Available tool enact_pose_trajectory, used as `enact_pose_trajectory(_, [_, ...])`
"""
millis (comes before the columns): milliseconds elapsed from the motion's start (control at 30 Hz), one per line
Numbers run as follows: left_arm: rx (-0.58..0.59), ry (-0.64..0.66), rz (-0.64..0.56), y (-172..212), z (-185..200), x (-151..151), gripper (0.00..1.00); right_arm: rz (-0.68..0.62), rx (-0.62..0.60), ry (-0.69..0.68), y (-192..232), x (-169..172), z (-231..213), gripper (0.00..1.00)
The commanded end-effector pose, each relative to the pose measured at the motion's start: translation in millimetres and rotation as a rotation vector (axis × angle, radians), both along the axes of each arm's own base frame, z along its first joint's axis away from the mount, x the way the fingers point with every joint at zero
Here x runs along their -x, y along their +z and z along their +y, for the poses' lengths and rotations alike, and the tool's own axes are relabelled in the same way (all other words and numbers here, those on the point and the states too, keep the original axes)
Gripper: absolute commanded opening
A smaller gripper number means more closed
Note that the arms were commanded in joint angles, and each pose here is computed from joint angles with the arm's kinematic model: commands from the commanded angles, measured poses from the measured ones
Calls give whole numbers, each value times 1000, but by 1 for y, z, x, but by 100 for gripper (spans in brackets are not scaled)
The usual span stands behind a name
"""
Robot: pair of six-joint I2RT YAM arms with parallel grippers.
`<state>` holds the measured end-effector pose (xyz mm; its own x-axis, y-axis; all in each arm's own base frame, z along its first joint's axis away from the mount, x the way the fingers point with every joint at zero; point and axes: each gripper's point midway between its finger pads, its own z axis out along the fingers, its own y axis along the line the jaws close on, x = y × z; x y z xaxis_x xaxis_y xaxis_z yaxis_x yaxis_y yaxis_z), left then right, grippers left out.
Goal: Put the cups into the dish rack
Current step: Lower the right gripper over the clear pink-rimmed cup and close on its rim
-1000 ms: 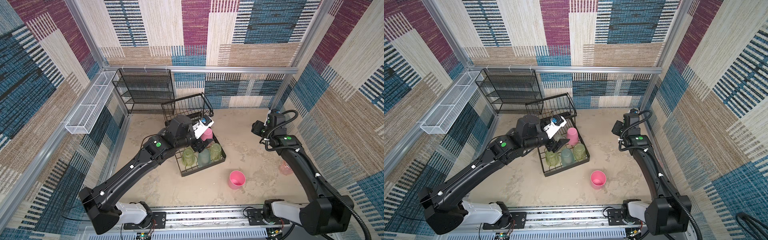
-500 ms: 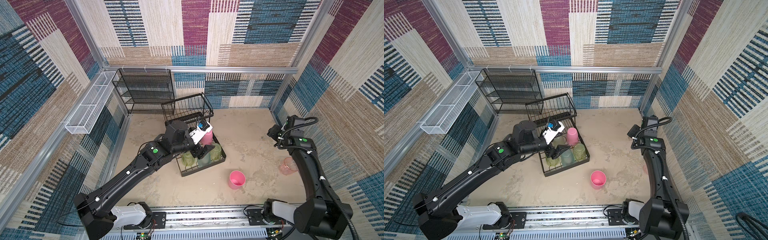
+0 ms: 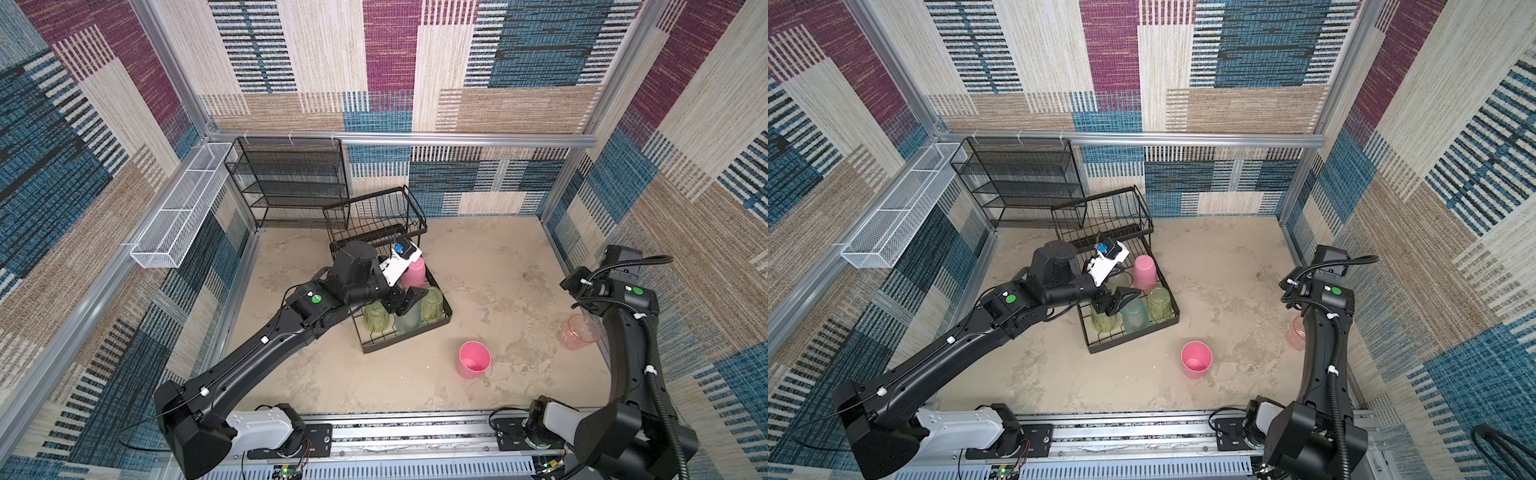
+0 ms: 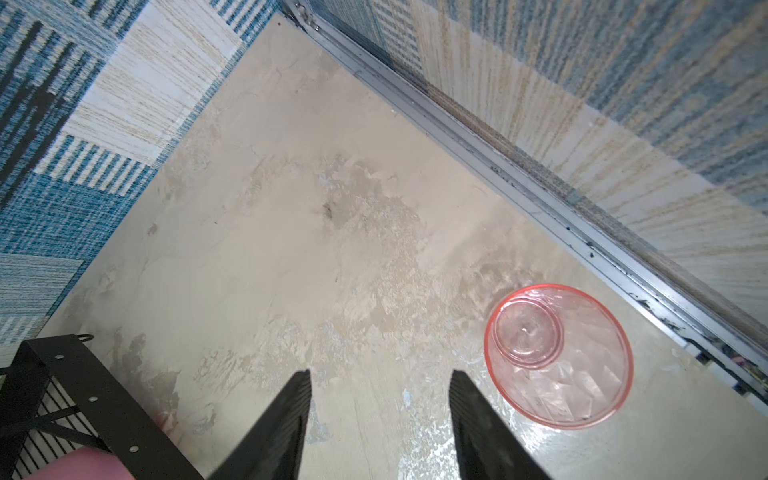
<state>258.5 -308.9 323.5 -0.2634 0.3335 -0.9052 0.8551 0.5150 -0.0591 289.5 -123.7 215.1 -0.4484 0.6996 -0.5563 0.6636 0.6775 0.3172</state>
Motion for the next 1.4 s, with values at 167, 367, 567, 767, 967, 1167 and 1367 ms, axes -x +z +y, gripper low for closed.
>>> enact_pose_trajectory(167, [55,-7,-7,12,0,-2,81,74,-14,-118,-21,19,-10,55])
enact_pose_trajectory(367, [62,-17,4,14,0,-1,81,94,-16,-171,-34,31,-12,52])
enact_pose_trajectory(567, [75,-34,23,14,-3,3,81,127,-20,-211,-46,42,-13,50])
enact_pose_trajectory(767, [73,-37,30,13,-4,2,81,144,3,-231,-57,46,-17,49])
enact_pose_trajectory(967, [66,-46,49,7,-7,1,81,177,-5,-238,-78,49,-18,48])
enact_pose_trajectory(1167, [82,-114,83,4,-16,10,81,201,7,-245,-90,47,-25,46])
enact_pose_trajectory(1367, [102,-164,93,8,-20,19,81,206,14,-250,-94,40,-33,44])
